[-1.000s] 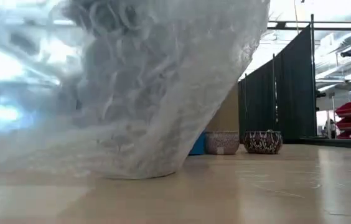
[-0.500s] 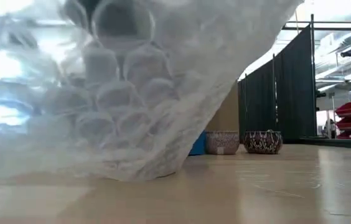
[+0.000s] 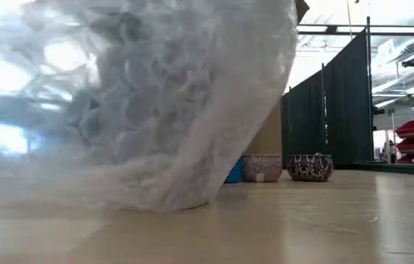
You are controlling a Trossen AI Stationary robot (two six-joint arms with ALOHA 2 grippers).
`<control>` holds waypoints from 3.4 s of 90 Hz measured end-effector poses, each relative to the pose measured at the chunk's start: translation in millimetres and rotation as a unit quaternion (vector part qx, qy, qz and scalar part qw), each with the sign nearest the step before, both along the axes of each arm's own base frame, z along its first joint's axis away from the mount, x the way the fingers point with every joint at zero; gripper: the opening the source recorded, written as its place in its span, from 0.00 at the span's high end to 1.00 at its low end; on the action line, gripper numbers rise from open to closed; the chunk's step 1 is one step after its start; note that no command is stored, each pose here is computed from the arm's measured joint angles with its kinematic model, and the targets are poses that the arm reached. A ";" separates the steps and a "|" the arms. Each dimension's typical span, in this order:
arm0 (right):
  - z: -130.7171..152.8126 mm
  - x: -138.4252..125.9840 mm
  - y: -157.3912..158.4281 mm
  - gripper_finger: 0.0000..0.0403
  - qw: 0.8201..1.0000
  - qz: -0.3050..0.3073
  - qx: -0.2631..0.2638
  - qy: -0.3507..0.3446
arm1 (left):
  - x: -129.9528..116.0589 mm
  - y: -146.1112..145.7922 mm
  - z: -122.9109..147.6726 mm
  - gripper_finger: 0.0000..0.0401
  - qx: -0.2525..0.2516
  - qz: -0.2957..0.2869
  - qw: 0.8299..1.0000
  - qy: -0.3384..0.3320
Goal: Wrap mug
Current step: Wrap the purple mug with the bubble wrap
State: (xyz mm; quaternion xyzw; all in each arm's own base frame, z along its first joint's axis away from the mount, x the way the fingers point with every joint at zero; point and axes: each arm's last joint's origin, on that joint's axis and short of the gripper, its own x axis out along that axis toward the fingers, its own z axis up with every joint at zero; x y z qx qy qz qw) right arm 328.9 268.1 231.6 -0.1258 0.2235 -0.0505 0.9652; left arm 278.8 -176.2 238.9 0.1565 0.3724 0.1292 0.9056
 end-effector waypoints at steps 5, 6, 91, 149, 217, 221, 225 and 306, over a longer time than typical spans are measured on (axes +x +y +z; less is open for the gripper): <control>2.4 -3.1 3.7 0.99 1.000 0.026 0.009 0.007 | -1.8 0.4 -0.8 0.99 0.010 0.000 1.000 0.007; 2.8 -3.5 4.4 0.99 0.999 0.031 0.013 0.008 | -2.1 0.5 -1.0 0.99 0.011 0.000 1.000 0.008; 0.2 5.7 -1.9 1.00 0.979 0.150 0.110 0.083 | 1.6 -19.7 88.6 0.83 0.027 -0.039 0.998 -0.037; 18.1 -0.9 -3.6 1.00 0.985 0.128 0.104 0.049 | -7.4 -42.5 4.3 0.83 -0.131 -0.109 0.985 -0.001; 20.9 47.2 -74.5 1.00 0.996 0.039 0.082 0.023 | -21.5 -64.9 -17.6 0.83 -0.193 -0.133 0.971 -0.035; 20.8 49.3 -78.2 1.00 0.995 0.043 0.086 0.026 | -22.2 -65.7 -17.7 0.83 -0.194 -0.135 0.971 -0.033; 20.1 51.4 -81.1 1.00 0.994 0.052 0.090 0.030 | -23.0 -66.9 -17.5 0.83 -0.196 -0.138 0.970 -0.034; -38.6 71.3 -82.9 0.60 0.986 0.087 0.083 0.116 | -22.2 -67.3 -15.8 0.83 -0.181 -0.138 0.973 -0.046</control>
